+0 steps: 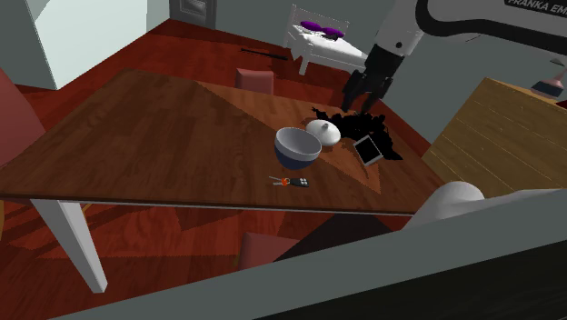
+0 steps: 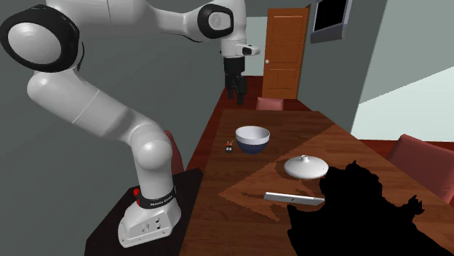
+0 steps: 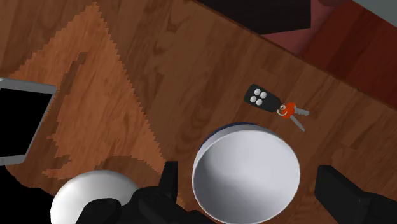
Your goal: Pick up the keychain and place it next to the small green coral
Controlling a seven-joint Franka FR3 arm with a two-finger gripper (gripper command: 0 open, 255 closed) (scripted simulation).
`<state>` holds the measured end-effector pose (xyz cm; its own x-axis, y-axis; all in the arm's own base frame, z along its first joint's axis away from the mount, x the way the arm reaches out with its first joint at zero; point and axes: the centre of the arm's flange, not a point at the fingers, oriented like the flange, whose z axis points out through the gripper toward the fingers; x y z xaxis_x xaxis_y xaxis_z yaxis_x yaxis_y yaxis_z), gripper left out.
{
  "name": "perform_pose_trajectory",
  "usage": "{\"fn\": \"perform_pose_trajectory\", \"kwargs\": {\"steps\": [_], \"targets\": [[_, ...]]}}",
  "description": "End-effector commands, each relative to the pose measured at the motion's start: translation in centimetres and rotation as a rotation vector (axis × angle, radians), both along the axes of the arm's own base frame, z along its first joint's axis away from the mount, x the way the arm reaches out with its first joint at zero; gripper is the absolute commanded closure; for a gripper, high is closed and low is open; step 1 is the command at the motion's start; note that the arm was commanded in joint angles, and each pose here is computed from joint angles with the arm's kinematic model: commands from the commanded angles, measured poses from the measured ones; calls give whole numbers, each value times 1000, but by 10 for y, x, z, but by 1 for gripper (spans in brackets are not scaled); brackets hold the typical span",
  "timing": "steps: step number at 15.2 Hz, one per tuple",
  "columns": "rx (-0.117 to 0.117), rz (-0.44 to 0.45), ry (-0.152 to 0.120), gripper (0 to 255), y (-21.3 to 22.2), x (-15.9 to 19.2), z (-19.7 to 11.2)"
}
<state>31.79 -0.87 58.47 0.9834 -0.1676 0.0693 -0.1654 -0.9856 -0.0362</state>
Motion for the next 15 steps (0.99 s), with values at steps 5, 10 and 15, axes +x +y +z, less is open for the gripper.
{"fn": "perform_pose_trajectory", "kwargs": {"steps": [5,10,15], "targets": [[-41,218,28,0,30,28,-39],[-93,490,64,0,73,52,-91],[-144,762,99,0,117,62,-146]]}}
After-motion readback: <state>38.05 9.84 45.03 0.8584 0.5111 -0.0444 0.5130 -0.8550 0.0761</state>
